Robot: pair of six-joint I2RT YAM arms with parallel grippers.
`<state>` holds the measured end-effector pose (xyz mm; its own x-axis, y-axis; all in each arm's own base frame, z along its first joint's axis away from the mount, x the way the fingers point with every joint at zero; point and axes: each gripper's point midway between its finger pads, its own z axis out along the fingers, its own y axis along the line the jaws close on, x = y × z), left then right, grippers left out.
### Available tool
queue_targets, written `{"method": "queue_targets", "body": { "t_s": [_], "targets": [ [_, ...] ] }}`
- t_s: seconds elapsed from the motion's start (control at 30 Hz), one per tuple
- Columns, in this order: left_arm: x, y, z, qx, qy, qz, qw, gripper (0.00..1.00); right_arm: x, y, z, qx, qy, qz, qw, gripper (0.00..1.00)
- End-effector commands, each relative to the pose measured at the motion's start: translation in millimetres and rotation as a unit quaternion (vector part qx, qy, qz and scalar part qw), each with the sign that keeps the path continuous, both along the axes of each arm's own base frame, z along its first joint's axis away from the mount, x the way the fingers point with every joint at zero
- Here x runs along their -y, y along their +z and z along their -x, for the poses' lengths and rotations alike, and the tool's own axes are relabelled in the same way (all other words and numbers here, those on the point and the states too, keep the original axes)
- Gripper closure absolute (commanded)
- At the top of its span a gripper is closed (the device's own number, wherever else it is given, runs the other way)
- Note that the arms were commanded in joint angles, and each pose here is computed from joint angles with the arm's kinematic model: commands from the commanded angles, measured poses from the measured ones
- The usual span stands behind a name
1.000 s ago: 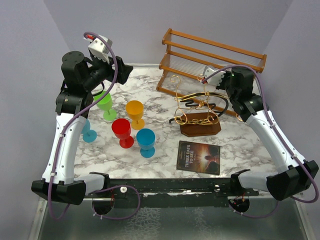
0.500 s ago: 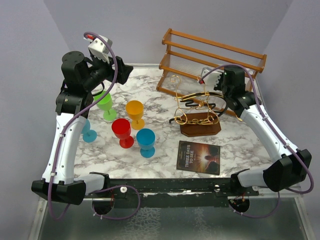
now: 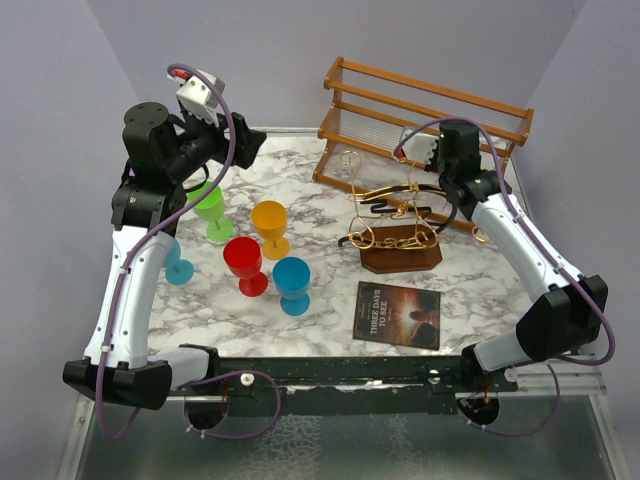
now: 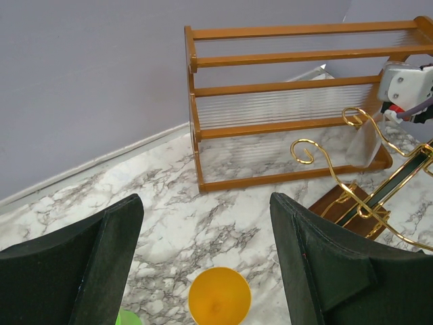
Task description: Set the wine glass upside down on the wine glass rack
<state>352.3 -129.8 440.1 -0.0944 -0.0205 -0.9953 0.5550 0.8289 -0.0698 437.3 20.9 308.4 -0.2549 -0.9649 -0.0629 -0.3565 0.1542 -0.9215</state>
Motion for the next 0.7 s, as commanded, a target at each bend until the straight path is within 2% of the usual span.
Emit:
{"method": "queue_targets", "body": {
  "t_s": [0.0,0.27,0.67],
  "targets": [
    [1,8,3,0.016,-0.009,0.001,1.0,0.22,-7,21,-11,0.029,0.012,-0.017,0.999,0.99],
    [1,8,3,0.016,-0.009,0.001,1.0,0.21,-11,14,-17,0.026,0.017,-0.02,0.999,0.99],
    [2,9,2,0.017,-0.01,0.003,1.0,0.21,-25,3,-2,-0.014,0.046,-0.078,0.996,0.95]
  ]
}}
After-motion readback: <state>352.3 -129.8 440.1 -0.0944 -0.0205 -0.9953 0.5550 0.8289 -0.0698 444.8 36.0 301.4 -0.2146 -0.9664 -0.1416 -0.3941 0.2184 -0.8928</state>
